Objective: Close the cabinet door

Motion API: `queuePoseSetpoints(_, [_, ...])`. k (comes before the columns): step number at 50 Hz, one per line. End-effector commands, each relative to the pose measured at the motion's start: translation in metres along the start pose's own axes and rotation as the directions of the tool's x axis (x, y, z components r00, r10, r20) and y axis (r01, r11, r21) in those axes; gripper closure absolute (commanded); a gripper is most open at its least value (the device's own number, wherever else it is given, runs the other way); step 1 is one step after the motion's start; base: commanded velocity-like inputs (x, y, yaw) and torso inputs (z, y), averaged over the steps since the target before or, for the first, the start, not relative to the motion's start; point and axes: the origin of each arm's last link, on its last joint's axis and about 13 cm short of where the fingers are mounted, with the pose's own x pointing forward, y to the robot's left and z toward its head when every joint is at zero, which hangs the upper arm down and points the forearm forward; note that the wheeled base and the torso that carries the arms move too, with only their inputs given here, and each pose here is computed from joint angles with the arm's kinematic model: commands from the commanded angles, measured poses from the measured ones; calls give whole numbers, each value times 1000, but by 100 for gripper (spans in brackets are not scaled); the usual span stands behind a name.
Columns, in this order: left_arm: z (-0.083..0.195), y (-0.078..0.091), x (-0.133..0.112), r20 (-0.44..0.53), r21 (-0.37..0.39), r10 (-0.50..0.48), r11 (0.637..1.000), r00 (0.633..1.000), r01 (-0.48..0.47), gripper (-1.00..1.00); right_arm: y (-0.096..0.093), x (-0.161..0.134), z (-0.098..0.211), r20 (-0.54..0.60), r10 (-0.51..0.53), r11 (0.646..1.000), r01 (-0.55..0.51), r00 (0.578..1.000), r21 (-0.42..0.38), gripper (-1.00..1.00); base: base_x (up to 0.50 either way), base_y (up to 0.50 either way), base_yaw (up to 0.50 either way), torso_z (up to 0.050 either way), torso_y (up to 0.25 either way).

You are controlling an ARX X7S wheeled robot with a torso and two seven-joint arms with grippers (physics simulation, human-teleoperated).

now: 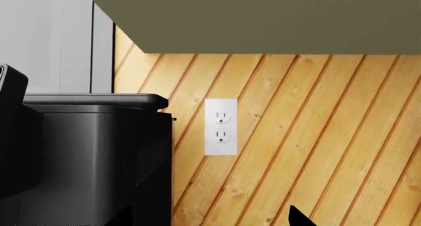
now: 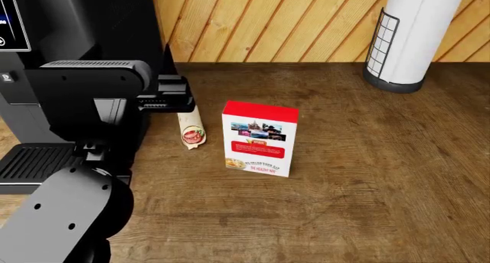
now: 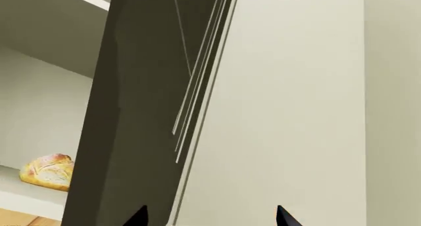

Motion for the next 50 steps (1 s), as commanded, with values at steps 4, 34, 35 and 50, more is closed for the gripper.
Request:
queuePoseSetpoints(4, [-1,3,-2,2,-7,8,1000,1000,-8,-100,-3,19,13,25,-52,999,51,998,12,-100,7,1,3,5,0])
queuePoseSetpoints(34, [-6,9,-3,-3,-18,28,999,1000,-28,-100,17,62,-7,-55,-28,999,28,998,-16,-100,5,1,3,3,0])
queuePoseSetpoints(35, [-7,9,-3,-4,-18,29,999,1000,-29,-100,17,63,-8,-60,-29,999,28,998,-16,-100,0,0,4,0,0])
queuePoseSetpoints(50, [-8,11,-3,-5,-20,35,999,999,-35,-100,34,70,-22,-96,11,1000,-13,995,-22,-100,4,0,1,1,0])
